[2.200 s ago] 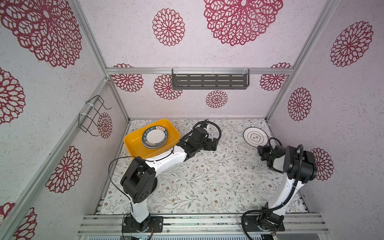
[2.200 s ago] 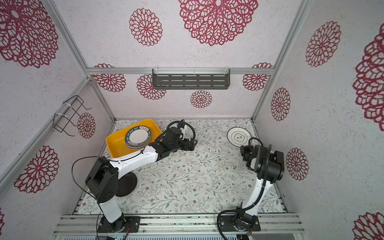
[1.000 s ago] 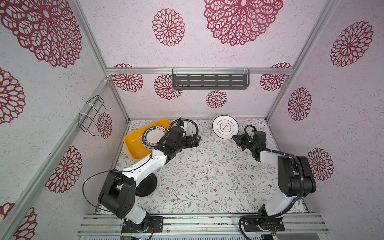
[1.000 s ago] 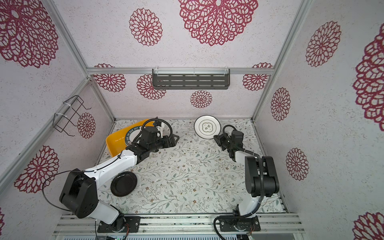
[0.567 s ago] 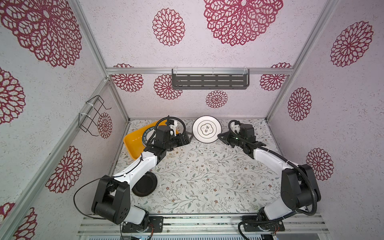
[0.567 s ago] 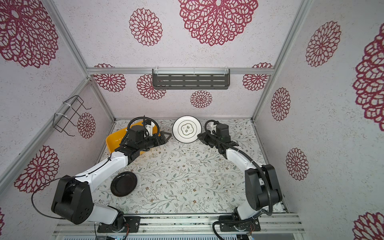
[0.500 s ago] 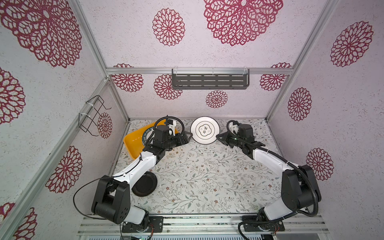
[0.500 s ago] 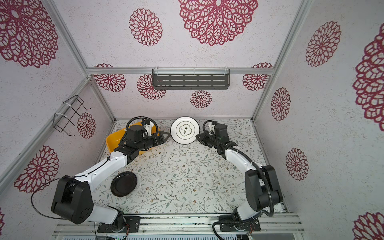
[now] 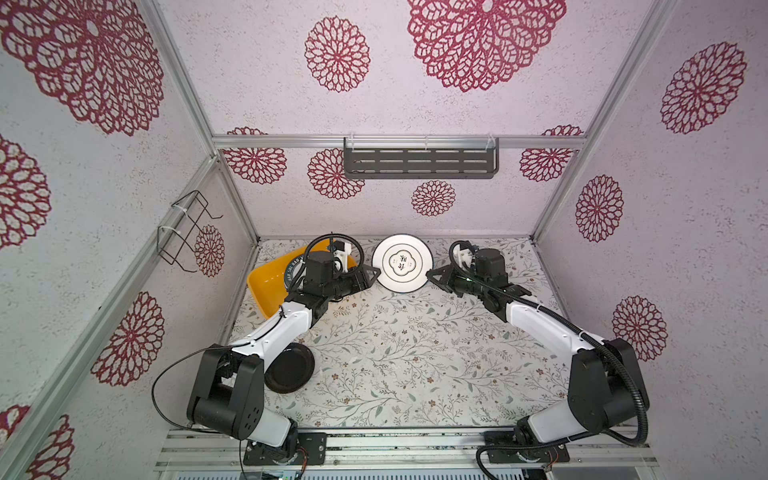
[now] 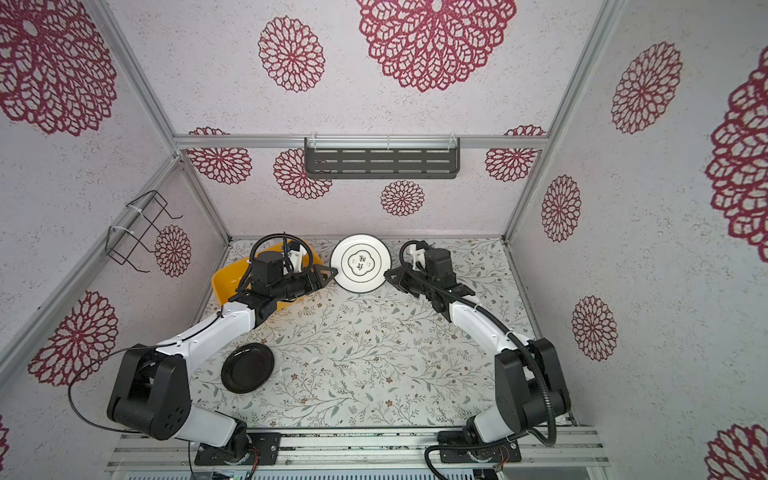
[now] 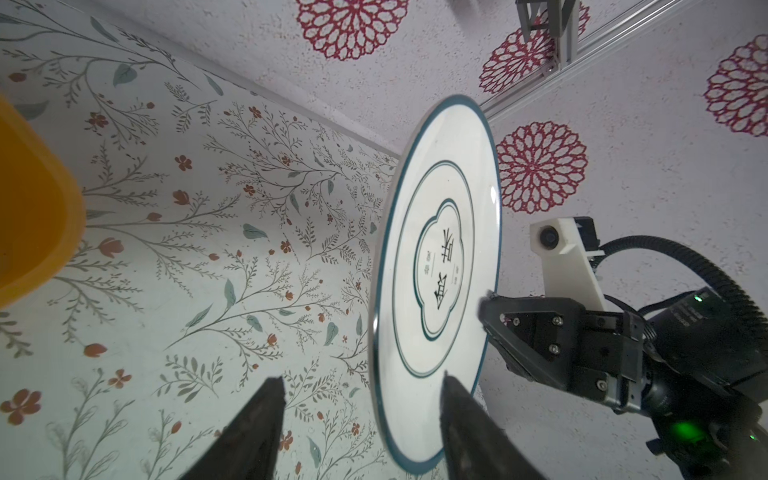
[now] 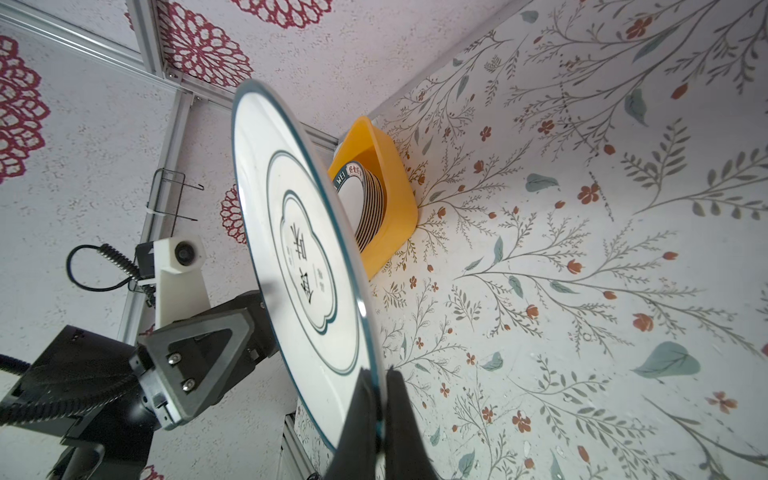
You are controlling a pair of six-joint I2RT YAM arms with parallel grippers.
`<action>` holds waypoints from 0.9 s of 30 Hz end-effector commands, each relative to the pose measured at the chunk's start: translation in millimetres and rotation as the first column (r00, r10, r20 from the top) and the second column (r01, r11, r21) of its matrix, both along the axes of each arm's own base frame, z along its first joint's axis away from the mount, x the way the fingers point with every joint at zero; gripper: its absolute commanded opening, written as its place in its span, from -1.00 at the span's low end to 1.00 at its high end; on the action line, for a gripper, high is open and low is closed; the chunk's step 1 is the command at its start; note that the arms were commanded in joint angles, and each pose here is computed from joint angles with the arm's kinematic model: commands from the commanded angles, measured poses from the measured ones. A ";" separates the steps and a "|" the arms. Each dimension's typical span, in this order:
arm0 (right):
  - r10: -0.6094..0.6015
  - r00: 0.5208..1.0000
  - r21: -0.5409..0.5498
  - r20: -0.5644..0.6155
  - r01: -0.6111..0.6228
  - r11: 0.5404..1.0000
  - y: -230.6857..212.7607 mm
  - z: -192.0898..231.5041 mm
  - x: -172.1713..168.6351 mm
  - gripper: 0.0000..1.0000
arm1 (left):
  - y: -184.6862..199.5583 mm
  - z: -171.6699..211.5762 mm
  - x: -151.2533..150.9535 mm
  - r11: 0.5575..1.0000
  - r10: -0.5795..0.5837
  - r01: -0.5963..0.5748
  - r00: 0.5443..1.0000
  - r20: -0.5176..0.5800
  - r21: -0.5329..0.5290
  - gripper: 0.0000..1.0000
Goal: Place the plates into the plastic bin on the countertop
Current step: 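Lift the white plate upright and grasp its rim with the left gripper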
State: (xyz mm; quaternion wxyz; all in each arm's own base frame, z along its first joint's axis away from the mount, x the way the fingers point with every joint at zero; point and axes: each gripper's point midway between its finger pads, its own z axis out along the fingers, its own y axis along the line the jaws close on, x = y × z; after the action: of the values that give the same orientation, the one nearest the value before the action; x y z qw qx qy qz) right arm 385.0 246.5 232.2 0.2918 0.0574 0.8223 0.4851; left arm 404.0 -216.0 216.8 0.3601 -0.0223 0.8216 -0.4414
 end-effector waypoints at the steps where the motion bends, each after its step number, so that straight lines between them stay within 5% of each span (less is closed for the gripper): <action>1: 0.057 0.990 0.079 0.129 -0.067 0.995 9.9 45.5 -10.2 -1.00 | -2.8 8.7 2.6 0.999 -0.019 0.021 0.999 0.038 -0.031 0.14; 18: 0.081 0.986 0.095 0.147 -0.096 0.991 13.0 49.4 -16.9 -0.99 | -2.8 13.0 3.0 0.999 -0.010 0.012 0.999 0.038 -0.050 -0.90; 27: 0.066 0.981 0.103 0.181 -0.085 0.991 11.4 50.2 -15.4 0.25 | -1.3 17.5 3.9 0.999 0.004 -0.002 1.000 0.031 -0.050 -0.95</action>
State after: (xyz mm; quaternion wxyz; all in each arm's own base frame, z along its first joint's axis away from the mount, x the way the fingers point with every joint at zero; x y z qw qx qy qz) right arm 374.2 256.9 245.5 0.3019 0.0253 0.7975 0.5218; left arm 404.9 -217.4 222.3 0.3551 -0.0369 0.8137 -0.4587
